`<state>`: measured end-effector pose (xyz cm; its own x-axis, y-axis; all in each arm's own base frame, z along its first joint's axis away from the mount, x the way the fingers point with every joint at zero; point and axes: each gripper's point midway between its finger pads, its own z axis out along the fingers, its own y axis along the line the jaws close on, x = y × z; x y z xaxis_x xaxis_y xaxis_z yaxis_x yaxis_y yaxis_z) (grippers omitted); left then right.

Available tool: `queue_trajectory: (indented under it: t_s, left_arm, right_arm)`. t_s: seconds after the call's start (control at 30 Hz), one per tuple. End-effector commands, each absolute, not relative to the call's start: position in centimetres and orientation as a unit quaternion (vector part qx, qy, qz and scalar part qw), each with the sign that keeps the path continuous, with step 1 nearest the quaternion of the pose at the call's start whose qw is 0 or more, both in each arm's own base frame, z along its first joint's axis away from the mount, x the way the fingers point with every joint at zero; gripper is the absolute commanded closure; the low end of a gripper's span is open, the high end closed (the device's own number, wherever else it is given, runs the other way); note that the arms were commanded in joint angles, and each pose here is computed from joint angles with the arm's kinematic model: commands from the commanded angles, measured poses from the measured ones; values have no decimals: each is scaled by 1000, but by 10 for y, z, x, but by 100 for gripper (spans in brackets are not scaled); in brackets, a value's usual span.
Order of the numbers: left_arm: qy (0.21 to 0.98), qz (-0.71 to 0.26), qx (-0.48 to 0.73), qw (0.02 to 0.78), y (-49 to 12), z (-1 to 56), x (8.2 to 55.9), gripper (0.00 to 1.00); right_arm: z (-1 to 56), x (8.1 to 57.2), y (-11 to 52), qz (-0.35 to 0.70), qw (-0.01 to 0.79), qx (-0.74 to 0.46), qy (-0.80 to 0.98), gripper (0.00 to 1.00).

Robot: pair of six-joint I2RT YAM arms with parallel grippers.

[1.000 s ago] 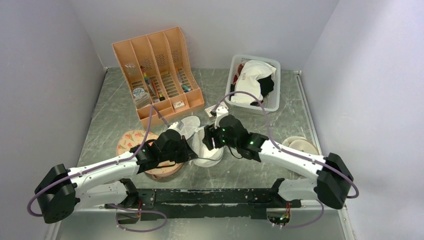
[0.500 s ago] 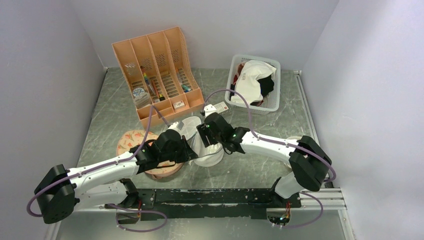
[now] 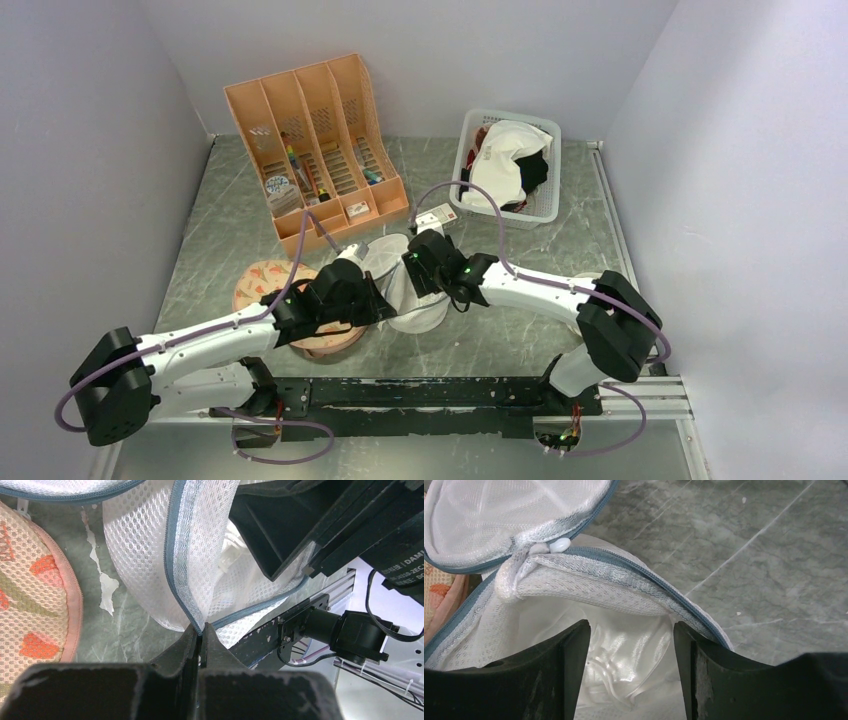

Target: Unzip the laundry bag and remove the bra

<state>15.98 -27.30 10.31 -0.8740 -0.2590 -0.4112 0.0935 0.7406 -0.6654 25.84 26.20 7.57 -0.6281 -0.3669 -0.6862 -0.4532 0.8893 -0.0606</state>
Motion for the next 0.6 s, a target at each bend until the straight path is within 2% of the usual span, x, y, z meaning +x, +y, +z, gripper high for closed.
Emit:
queue_trajectory:
  t_s: [0.0, 0.23, 0.47, 0.57]
  left_arm:
    - [887, -385, -31, 253, -287, 120, 162, 93]
    - [889, -378, -24, 258, -288, 127, 165, 93]
    - [887, -387, -22, 250, -294, 126, 164, 93]
    - [889, -385, -22, 247, -294, 125, 163, 93]
  right_arm:
    - [59, 246, 266, 81, 339, -209, 914, 39]
    - [46, 229, 276, 114, 322, -216, 915, 42]
    - [63, 221, 292, 181, 336, -204, 902, 69]
    - [72, 226, 290, 181, 354, -195, 896, 84]
